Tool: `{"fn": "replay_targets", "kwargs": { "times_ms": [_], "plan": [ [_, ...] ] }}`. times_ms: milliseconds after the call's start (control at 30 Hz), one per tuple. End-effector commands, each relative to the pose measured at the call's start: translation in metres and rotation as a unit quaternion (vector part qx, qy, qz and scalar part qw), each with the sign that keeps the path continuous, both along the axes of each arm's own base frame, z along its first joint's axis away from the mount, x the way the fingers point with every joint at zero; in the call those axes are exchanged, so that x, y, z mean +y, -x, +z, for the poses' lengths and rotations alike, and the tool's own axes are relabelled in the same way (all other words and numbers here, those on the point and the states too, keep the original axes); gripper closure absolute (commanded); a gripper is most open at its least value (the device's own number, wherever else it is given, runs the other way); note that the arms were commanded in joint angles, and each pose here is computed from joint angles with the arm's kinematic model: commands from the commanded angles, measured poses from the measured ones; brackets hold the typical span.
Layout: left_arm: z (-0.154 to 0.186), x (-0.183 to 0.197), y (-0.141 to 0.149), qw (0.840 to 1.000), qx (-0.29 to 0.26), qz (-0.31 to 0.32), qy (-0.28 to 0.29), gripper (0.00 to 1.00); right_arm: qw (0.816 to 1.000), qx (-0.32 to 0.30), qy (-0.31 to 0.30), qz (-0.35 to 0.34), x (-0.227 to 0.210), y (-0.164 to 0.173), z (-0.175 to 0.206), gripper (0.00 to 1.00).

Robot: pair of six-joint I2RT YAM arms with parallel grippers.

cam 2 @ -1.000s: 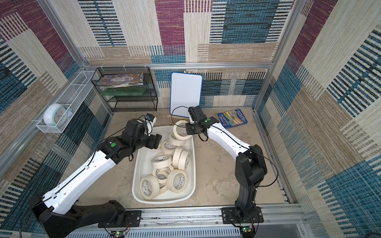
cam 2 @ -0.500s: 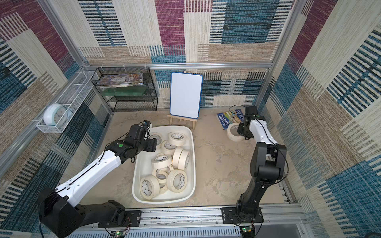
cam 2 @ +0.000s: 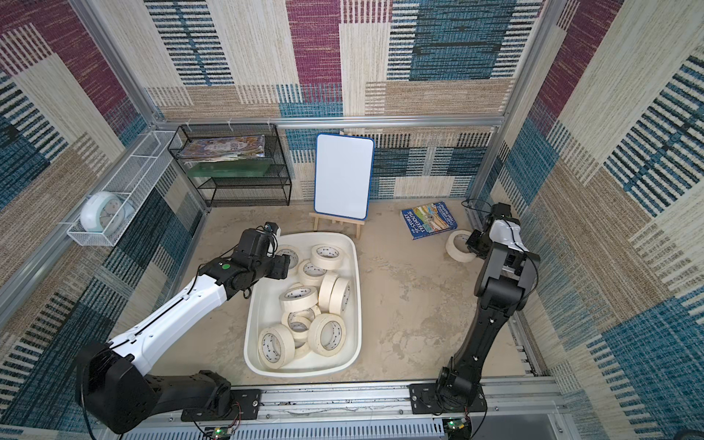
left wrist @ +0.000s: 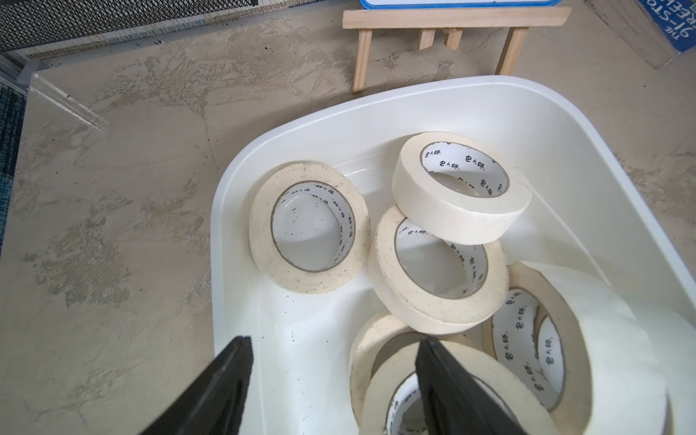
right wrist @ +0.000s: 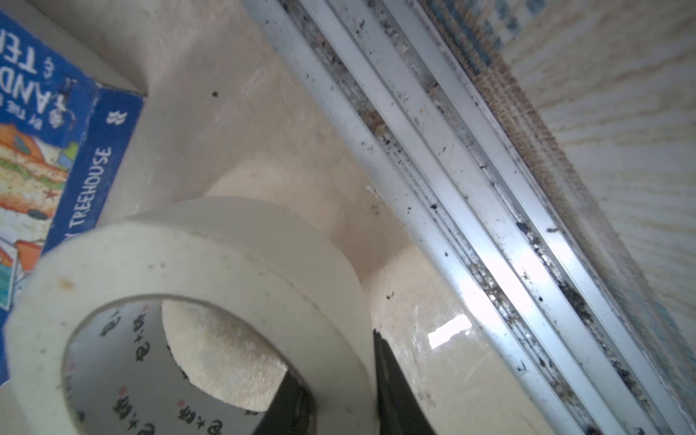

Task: Take out the art tape in the storage box
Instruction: Place the art tape at the center of the board, then pick up the art tape from the storage box.

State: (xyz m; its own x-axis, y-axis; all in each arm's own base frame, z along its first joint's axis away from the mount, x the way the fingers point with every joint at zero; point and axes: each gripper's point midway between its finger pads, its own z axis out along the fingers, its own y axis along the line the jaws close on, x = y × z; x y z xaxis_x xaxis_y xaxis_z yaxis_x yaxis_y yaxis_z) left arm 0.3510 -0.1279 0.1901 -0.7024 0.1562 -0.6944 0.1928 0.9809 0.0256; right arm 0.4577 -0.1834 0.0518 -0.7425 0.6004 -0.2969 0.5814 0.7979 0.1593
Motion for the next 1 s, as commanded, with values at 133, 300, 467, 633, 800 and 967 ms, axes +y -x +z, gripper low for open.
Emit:
{"fn": "replay_targets", "kwargs": {
  "times_ms": [133, 300, 467, 633, 800, 967],
  "plan": [
    [0.000, -0.001, -0.001, 1.000, 0.001, 0.002, 0.006, 0.26, 1.000, -0.001, -0.011, 0.011, 0.001, 0.000, -0.024, 1.00],
    [-0.001, 0.002, 0.002, 1.000, 0.005, 0.004, 0.002, 0.24, 1.000, 0.000, 0.002, 0.016, 0.001, 0.008, -0.028, 1.00],
    [-0.002, -0.003, 0.003, 1.000, 0.009, -0.004, 0.014, 0.16, 1.000, -0.010, 0.015, 0.020, -0.001, 0.007, -0.018, 0.51],
    [0.002, -0.016, -0.001, 0.999, 0.012, -0.020, 0.033, 0.11, 0.998, -0.042, 0.043, 0.029, 0.001, 0.005, 0.022, 0.29],
    [0.003, -0.031, -0.018, 0.998, 0.009, -0.029, 0.053, 0.11, 0.989, -0.091, 0.058, 0.103, 0.064, 0.003, 0.075, 0.28],
    [-0.011, -0.053, -0.043, 0.996, 0.039, -0.040, 0.069, 0.13, 0.970, -0.119, 0.038, 0.208, 0.167, 0.017, 0.097, 0.28]
  ]
}}
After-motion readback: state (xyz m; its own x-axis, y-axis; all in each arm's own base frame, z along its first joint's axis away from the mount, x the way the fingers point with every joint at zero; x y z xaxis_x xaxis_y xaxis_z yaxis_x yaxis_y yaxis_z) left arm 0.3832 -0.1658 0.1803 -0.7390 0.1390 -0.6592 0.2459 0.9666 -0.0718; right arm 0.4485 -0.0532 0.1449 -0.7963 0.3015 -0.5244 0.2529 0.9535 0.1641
